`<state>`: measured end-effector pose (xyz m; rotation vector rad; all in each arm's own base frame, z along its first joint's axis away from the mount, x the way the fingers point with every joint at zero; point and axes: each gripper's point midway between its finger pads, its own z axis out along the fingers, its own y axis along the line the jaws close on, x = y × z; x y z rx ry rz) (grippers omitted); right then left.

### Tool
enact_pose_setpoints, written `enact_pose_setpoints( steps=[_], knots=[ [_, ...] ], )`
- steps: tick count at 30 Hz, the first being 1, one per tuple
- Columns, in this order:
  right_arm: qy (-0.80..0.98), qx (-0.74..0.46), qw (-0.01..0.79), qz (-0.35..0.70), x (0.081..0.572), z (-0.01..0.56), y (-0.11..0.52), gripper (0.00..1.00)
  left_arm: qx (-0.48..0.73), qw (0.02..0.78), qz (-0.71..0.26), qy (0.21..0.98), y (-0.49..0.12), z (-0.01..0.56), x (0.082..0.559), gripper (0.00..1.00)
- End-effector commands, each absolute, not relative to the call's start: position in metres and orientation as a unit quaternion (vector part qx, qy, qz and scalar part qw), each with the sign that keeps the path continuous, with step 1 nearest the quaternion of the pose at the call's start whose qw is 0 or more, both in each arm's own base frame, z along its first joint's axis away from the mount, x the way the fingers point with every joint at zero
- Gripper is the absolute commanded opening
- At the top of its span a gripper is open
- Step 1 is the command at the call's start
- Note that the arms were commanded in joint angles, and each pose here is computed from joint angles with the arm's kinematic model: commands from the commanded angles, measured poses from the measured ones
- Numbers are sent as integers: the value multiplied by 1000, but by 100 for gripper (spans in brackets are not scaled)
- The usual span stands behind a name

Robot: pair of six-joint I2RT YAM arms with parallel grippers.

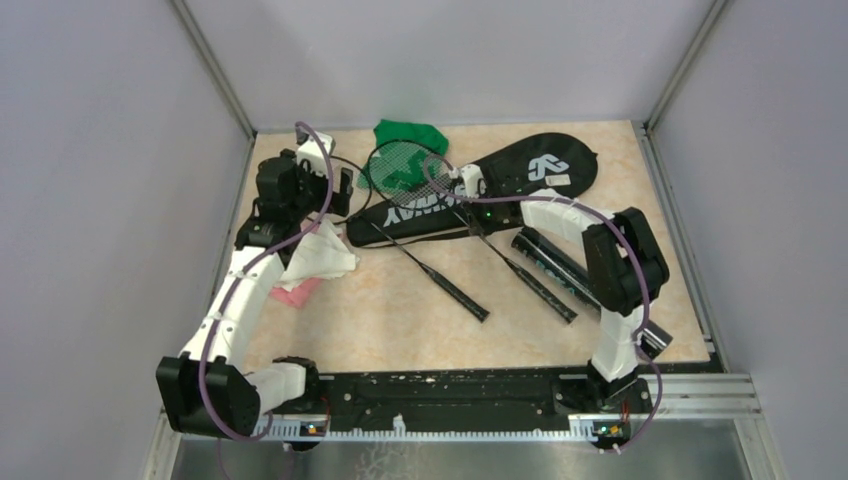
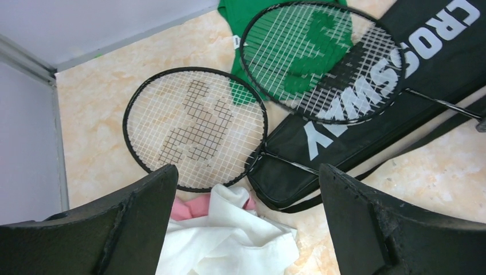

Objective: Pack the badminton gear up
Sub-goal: Pick up the racket from the center of the board, then place the racket at the center of the board.

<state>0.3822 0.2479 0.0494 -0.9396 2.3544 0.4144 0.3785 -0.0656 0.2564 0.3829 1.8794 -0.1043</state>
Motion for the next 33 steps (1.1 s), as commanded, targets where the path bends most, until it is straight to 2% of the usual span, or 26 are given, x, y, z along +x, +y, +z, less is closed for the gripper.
enact_pose_setpoints(
  steps=[1,9,21,33],
  knots=[
    [838,-354,353,219,378,124,281,0,136,606,-33,783,-55,290,387,99],
    [809,-383,343,284,330,140,307,0,103,622,-14,776,-39,318,396,99],
    [771,-468,309,302,250,114,359,0,95,647,-20,756,-39,354,397,99],
    [764,-485,288,313,237,106,391,0,124,647,-41,751,-50,344,392,99]
  ],
)
